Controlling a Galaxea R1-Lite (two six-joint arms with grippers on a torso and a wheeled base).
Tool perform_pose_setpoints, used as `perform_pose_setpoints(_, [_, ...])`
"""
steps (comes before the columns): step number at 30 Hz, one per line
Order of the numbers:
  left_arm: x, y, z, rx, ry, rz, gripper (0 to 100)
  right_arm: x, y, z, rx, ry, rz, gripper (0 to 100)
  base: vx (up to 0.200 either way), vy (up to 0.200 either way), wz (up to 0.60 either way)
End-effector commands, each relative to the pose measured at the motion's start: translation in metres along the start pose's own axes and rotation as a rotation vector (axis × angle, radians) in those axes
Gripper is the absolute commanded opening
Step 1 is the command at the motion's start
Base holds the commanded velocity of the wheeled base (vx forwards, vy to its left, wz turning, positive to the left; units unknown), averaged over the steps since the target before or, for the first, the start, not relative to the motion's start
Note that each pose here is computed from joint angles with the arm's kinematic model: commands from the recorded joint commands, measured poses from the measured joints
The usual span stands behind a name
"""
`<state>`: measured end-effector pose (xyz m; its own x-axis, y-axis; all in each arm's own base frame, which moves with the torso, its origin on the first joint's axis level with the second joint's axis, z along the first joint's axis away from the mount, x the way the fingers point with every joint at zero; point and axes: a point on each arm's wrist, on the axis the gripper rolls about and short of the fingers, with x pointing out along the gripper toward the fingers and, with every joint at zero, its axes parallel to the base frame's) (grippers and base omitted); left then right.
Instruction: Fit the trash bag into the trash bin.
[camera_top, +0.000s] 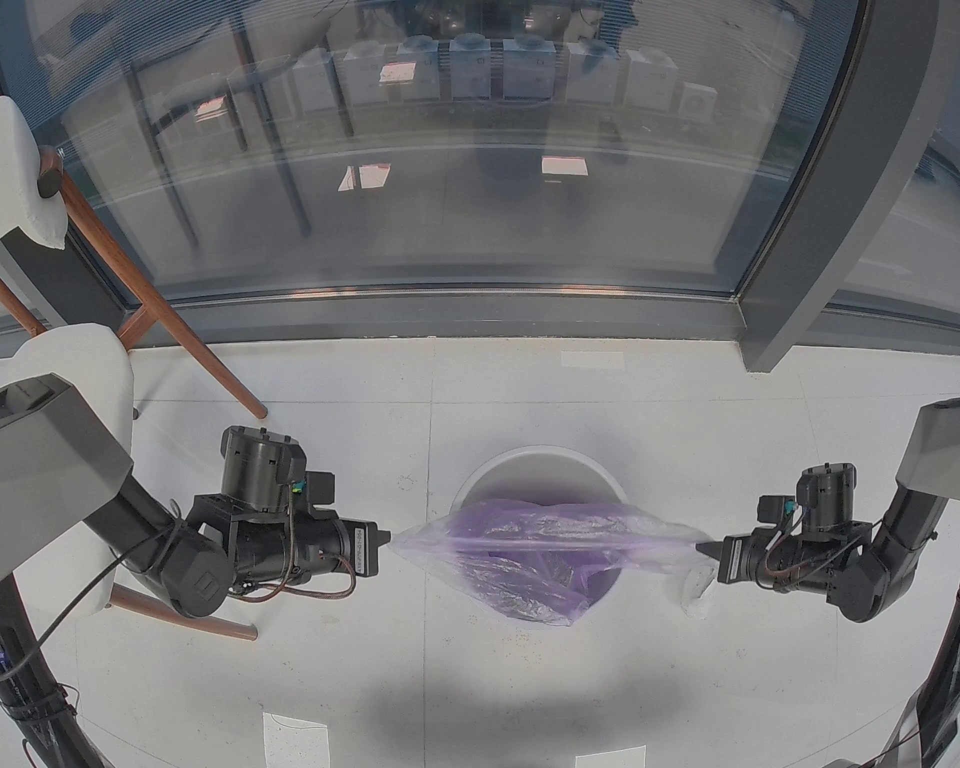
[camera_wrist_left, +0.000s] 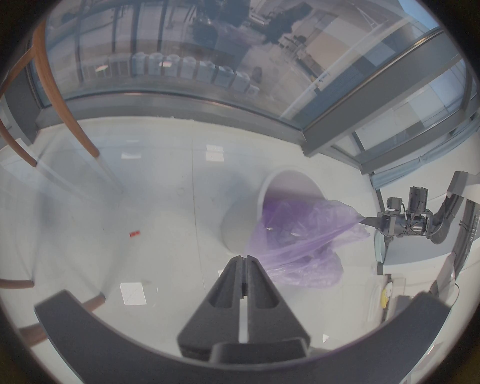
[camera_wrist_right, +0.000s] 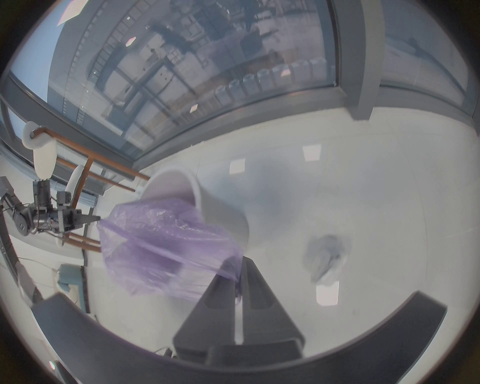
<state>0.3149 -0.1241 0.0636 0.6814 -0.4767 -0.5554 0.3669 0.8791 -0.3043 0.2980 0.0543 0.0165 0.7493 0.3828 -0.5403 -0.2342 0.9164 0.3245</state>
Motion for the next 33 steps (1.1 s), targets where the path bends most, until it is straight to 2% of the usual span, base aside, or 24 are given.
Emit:
perform_pose_setpoints(1, [0.021, 0.007, 0.008, -0.001, -0.037, 0.012, 0, 0.024, -0.011, 0.019, -0.004, -0.095, -0.015, 0, 0.0, 0.0, 0.0])
perform_pose_setpoints(6, [0.023, 0.007, 0.019, 0.003, -0.082, 0.016, 0, 0.027, -0.009, 0.034, -0.014, -0.157, 0.007, 0, 0.0, 0.0, 0.0])
perform_pose_setpoints(9, [0.02, 0.008, 0.027, -0.034, -0.109, 0.014, 0, 0.025, -0.006, 0.039, -0.011, -0.206, 0.023, 0, 0.0, 0.0, 0.0])
perform_pose_setpoints(12, [0.017, 0.006, 0.028, -0.055, -0.114, 0.008, 0, 0.022, -0.004, 0.04, -0.003, -0.212, 0.029, 0, 0.0, 0.0, 0.0])
perform_pose_setpoints(13, [0.01, 0.003, 0.032, -0.057, -0.129, 0.0, 0, 0.018, -0.001, 0.043, 0.006, -0.225, 0.036, 100, 0.0, 0.0, 0.0])
perform_pose_setpoints(14, [0.01, 0.003, 0.032, -0.057, -0.129, 0.0, 0, 0.018, -0.001, 0.043, 0.006, -0.225, 0.036, 100, 0.0, 0.0, 0.0])
perform_pose_setpoints(17, [-0.007, -0.002, 0.029, -0.065, -0.13, -0.012, 0, 0.001, 0.015, 0.056, 0.104, -0.272, 0.085, 100, 0.0, 0.0, 0.0])
perform_pose_setpoints(18, [-0.024, -0.01, 0.027, -0.057, -0.124, -0.061, 0, -0.003, 0.019, 0.058, 0.135, -0.279, 0.097, 100, 0.0, 0.0, 0.0])
perform_pose_setpoints(19, [-0.026, -0.011, 0.027, -0.056, -0.123, -0.067, 0, -0.004, 0.021, 0.058, 0.143, -0.282, 0.101, 100, 0.0, 0.0, 0.0])
perform_pose_setpoints(20, [-0.043, -0.023, 0.021, -0.047, -0.104, -0.14, 0, -0.012, 0.026, 0.059, 0.19, -0.278, 0.114, 100, 0.0, 0.0, 0.0])
perform_pose_setpoints(23, [-0.058, -0.035, 0.002, -0.063, -0.041, -0.202, 0, -0.024, 0.03, 0.046, 0.207, -0.231, 0.11, 100, 0.0, 0.0, 0.0])
perform_pose_setpoints(26, [-0.062, -0.045, -0.009, -0.082, -0.003, -0.228, 0, -0.035, 0.031, 0.035, 0.221, -0.191, 0.098, 100, 0.0, 0.0, 0.0])
perform_pose_setpoints(31, [-0.063, -0.071, -0.021, -0.252, 0.07, -0.291, 0, -0.046, 0.044, 0.004, 0.264, -0.077, 0.119, 100, 0.0, 0.0, 0.0])
perform_pose_setpoints(32, [-0.063, -0.072, -0.021, -0.259, 0.072, -0.29, 0, -0.046, 0.045, 0.003, 0.268, -0.07, 0.121, 100, 0.0, 0.0, 0.0])
perform_pose_setpoints(33, [-0.061, -0.08, -0.022, -0.333, 0.091, -0.304, 0, -0.045, 0.056, -0.003, 0.288, -0.042, 0.147, 100, 0.0, 0.0, 0.0])
